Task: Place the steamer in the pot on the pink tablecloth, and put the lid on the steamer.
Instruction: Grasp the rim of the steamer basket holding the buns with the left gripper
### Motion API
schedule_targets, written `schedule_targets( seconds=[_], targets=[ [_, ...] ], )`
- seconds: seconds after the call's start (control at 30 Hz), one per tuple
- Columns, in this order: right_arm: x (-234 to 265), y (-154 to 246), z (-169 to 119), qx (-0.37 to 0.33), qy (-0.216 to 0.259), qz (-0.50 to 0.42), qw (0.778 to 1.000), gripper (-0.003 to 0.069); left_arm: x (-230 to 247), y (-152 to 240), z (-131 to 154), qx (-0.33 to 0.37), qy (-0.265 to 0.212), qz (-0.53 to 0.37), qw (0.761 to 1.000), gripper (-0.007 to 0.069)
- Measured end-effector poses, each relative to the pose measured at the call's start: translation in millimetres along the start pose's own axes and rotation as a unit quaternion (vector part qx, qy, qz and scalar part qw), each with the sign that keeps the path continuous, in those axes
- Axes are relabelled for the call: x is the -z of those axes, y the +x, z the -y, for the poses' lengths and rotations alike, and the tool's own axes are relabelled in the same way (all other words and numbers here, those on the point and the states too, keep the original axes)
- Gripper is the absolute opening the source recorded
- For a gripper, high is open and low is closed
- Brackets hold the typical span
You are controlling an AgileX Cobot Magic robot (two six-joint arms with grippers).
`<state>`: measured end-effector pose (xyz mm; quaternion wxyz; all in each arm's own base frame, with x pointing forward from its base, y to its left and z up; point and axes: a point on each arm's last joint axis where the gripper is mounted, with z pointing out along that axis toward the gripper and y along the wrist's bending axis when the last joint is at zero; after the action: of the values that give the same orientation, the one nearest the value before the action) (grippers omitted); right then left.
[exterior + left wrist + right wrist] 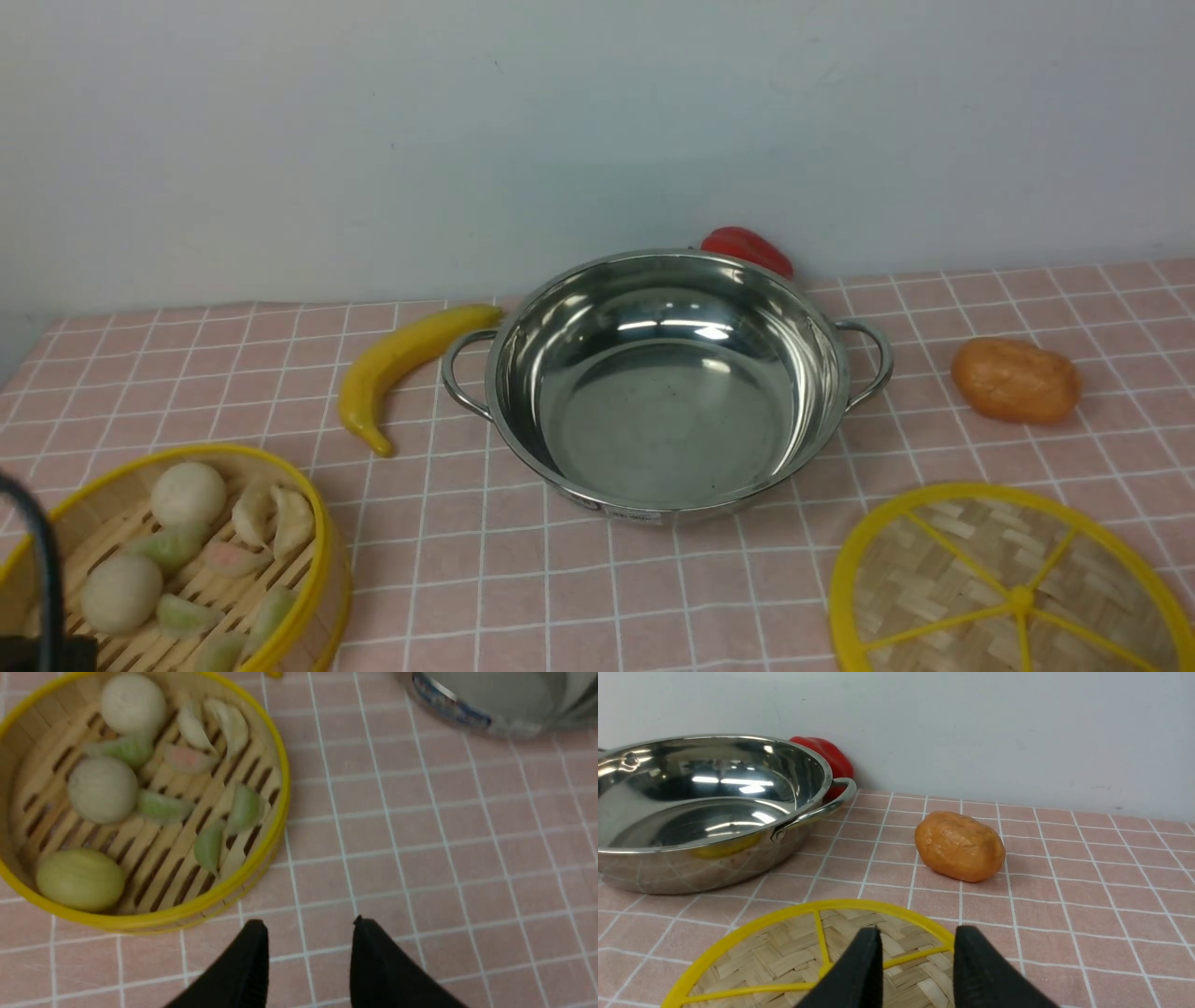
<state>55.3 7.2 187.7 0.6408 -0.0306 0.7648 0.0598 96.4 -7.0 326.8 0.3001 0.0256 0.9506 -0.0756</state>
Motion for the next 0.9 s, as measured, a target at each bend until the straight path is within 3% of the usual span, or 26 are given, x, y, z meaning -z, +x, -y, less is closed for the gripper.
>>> schedule_targets(
  seconds=[0.17, 0.27, 0.37, 0.47, 0.9],
  targets=[
    [0, 0, 0, 0.000, 0.000, 0.000, 1.000, 0.0242, -30, -37, -13, -0.051, 0.019, -0.077, 0.996, 0.0243],
    [0, 0, 0, 0.000, 0.000, 0.000, 1.000, 0.0242, -61, -56, -22, -0.090, 0.050, -0.130, 0.986, 0.0243],
    [0, 0, 0, 0.000, 0.000, 0.000, 1.000, 0.0242, -98, -74, -24, -0.102, 0.112, -0.167, 0.974, 0.0243],
    [0, 0, 0, 0.000, 0.000, 0.000, 1.000, 0.0242, -119, -83, -23, -0.113, 0.134, -0.183, 0.967, 0.0243],
    [0, 0, 0, 0.000, 0.000, 0.000, 1.000, 0.0242, -205, -99, -22, -0.080, 0.082, -0.241, 0.964, 0.0244]
  ],
)
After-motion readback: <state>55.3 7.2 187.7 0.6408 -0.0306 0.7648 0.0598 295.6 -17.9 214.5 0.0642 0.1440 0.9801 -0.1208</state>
